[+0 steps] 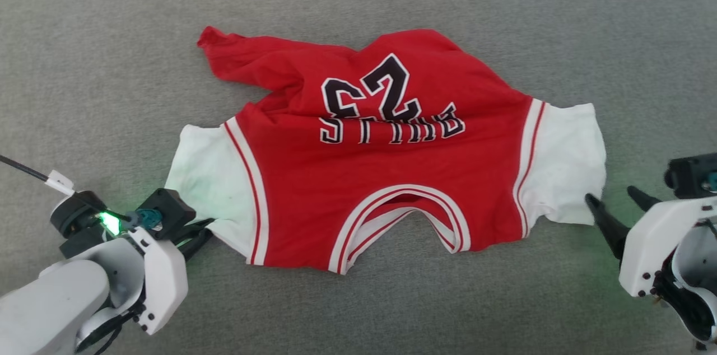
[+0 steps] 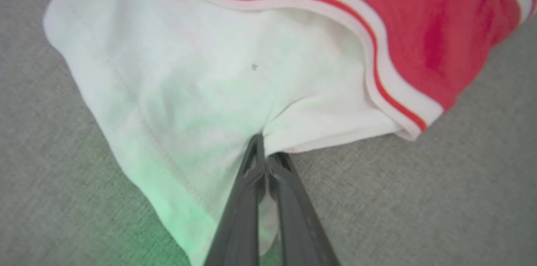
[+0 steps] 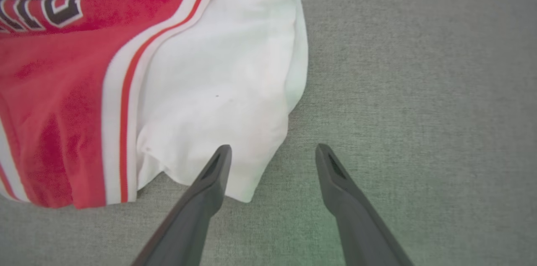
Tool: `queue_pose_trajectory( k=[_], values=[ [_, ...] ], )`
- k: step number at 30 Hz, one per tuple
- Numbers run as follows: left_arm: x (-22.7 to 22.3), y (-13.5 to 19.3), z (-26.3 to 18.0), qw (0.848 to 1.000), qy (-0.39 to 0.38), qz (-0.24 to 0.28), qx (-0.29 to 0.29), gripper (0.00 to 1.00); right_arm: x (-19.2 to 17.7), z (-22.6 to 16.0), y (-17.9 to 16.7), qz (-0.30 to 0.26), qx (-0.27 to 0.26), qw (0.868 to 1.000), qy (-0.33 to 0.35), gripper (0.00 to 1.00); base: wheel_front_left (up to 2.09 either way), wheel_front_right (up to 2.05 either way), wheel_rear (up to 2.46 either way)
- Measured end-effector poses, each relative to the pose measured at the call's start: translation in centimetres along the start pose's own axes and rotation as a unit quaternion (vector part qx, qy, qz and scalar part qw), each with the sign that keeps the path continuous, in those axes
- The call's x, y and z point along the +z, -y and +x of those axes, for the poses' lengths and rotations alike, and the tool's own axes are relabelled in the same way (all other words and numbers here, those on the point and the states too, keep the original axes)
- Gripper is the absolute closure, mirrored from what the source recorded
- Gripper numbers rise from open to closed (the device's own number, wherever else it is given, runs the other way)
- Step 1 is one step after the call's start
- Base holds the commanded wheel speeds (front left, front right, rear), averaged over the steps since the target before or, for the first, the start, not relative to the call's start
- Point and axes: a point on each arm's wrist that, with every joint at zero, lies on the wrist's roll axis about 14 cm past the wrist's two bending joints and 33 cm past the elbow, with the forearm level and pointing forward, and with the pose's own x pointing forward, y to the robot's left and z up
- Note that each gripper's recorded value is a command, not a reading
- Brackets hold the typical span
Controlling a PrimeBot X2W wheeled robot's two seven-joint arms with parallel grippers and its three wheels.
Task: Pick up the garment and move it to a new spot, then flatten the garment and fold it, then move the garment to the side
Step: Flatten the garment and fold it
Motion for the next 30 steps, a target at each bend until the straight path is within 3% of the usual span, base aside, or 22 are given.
queue_pose_trajectory(
  k=[8, 13, 14, 15, 16, 26, 30],
  values=[
    [0.2, 0.5, -0.1, 1.000, 0.013, -0.007, 0.003, 1.00, -2.4, 1.5, -1.9, -0.028, 0.029, 0.993, -0.113, 0.00, 0.00, 0.00, 0.00],
    [0.2, 0.7, -0.4, 0.999, 0.025, -0.017, 0.011, 1.00, -3.5, 2.4, -1.8, -0.038, 0.024, 0.988, -0.150, 0.00, 0.00, 0.00, 0.00],
    [0.2, 0.8, -0.4, 0.999, 0.028, -0.019, 0.011, 1.00, -3.7, 2.5, -1.9, -0.042, 0.024, 0.987, -0.153, 0.44, 0.00, 0.00, 0.00],
    [0.2, 0.9, -0.5, 0.999, 0.030, -0.022, 0.013, 1.00, -3.6, 2.6, -2.0, -0.041, 0.025, 0.987, -0.152, 0.66, 0.00, 0.00, 0.00],
    [0.1, 0.9, -0.6, 0.999, 0.031, -0.023, 0.015, 1.00, -3.5, 2.7, -2.2, -0.039, 0.028, 0.988, -0.148, 1.00, 0.00, 0.00, 0.00],
    [1.1, 0.9, -1.4, 0.993, 0.093, -0.065, 0.033, 1.00, 0.1, 2.0, -2.7, 0.002, 0.038, 0.998, -0.048, 1.00, 0.00, 0.00, 0.00],
    [2.3, 0.3, -2.3, 0.984, 0.140, -0.097, 0.048, 1.00, 2.3, 0.7, -3.3, 0.053, 0.059, 0.997, 0.013, 1.00, 0.00, 0.00, 0.00]
  ],
)
